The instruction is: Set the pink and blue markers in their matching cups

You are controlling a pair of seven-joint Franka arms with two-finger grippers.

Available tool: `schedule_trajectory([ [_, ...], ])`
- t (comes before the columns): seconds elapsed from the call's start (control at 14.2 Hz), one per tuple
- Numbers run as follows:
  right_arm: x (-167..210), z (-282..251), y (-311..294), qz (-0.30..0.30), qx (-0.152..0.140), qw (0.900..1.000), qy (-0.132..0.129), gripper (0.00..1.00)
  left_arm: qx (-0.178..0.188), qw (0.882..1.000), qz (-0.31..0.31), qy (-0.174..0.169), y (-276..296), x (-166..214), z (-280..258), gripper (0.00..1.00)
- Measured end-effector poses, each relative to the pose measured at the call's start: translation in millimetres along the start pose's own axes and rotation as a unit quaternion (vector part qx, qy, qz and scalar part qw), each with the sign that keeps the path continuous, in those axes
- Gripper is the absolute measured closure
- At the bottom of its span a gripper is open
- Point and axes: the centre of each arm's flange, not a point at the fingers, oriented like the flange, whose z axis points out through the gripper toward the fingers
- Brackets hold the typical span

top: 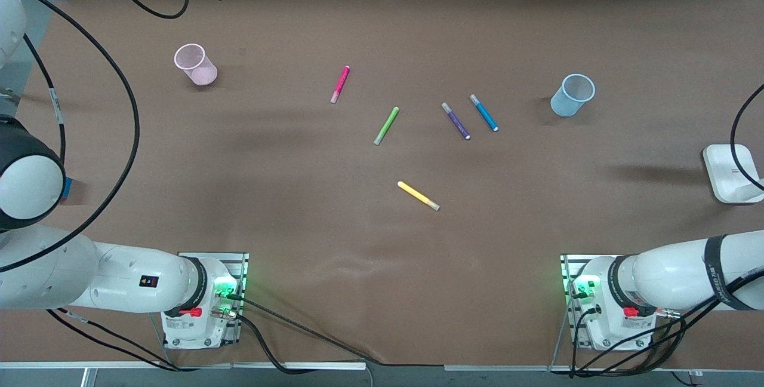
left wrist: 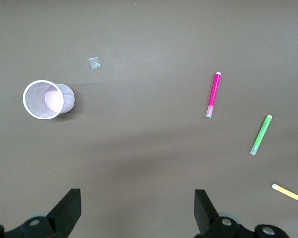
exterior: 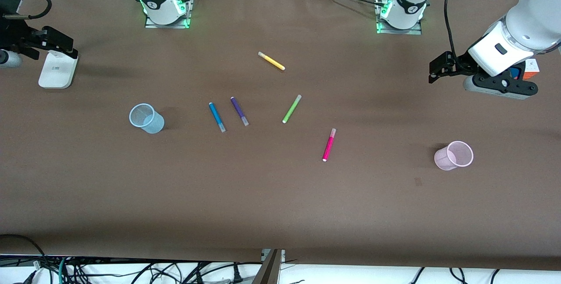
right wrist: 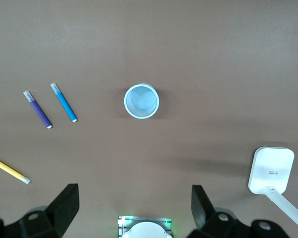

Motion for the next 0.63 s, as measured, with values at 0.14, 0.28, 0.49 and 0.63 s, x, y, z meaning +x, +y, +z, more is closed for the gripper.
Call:
schedule_trajectory([
  [0.14, 0, 0, 0, 0.000, 0.000, 1.000, 0.000, 0.00, 0.000, 1.000, 0.000, 0.000, 0, 0, 0, 0.00],
  [0.28, 0, 0, 0, 0.000, 0.000, 1.000, 0.000, 0.00, 0.000, 1.000, 0.000, 0.000, 0, 0, 0, 0.00],
  [0.49, 4, 6, -2, -0.001, 0.001, 1.000, -0.007, 0.00, 0.000, 1.000, 0.000, 0.000, 0, 0, 0, 0.00],
  [0.63, 18, 27, -11, -0.009, 0.002, 1.000, -0.028, 0.00, 0.000, 1.000, 0.000, -0.001, 0, 0, 1, 0.00],
])
